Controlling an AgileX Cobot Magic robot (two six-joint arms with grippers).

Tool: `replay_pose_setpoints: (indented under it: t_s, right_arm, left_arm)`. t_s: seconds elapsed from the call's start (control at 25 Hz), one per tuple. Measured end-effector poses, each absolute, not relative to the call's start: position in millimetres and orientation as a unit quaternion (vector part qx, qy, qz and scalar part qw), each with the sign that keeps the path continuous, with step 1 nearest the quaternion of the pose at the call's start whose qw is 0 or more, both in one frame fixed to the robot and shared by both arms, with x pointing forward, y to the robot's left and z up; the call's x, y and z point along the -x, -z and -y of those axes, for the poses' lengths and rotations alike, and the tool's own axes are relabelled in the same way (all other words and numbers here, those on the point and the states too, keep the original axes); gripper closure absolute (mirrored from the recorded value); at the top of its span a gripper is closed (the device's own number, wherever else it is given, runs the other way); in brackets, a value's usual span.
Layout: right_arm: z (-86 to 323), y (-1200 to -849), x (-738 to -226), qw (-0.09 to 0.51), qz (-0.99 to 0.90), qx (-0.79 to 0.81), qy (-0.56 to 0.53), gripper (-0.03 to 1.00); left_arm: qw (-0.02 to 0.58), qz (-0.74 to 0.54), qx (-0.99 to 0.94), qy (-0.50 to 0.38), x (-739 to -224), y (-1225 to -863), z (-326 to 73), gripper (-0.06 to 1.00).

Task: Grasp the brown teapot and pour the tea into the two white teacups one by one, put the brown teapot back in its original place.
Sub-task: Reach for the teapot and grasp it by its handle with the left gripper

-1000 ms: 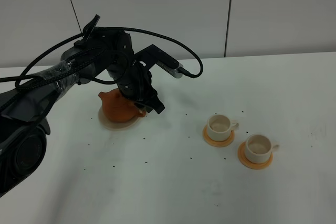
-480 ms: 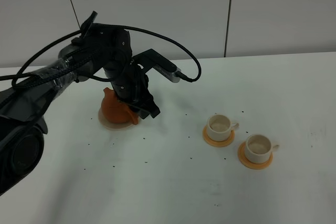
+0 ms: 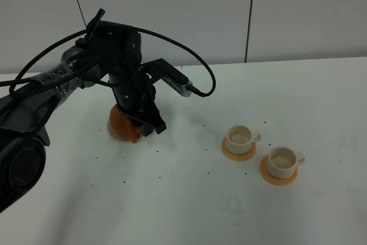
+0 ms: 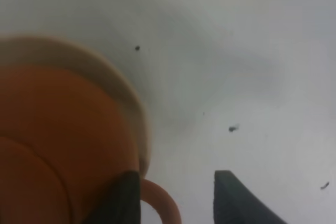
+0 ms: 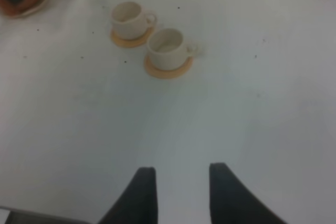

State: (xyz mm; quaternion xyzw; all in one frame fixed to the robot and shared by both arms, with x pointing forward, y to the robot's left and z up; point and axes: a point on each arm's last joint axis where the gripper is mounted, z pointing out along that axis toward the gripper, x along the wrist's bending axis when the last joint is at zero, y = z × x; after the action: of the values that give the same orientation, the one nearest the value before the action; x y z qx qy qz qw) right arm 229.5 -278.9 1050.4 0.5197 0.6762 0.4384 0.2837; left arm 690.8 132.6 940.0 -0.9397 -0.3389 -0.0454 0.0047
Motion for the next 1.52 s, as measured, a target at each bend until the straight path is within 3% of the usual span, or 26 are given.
replay_pose_setpoints:
  t_s: [1.04, 1.52]
  right_arm:
    - [278.9, -1050.4, -229.5, 0.284, -0.676, -0.52, -0.438, 0.73]
    - [278.9, -1050.4, -229.5, 0.284, -0.676, -0.52, -0.438, 0.73]
  left_arm:
    - [0.025, 0.368, 0.929, 0.041, -699.2, -940.1, -167.0, 0.55]
    - [-0.015, 0.38, 0.925, 0.008, -696.5, -939.5, -158.6, 0.55]
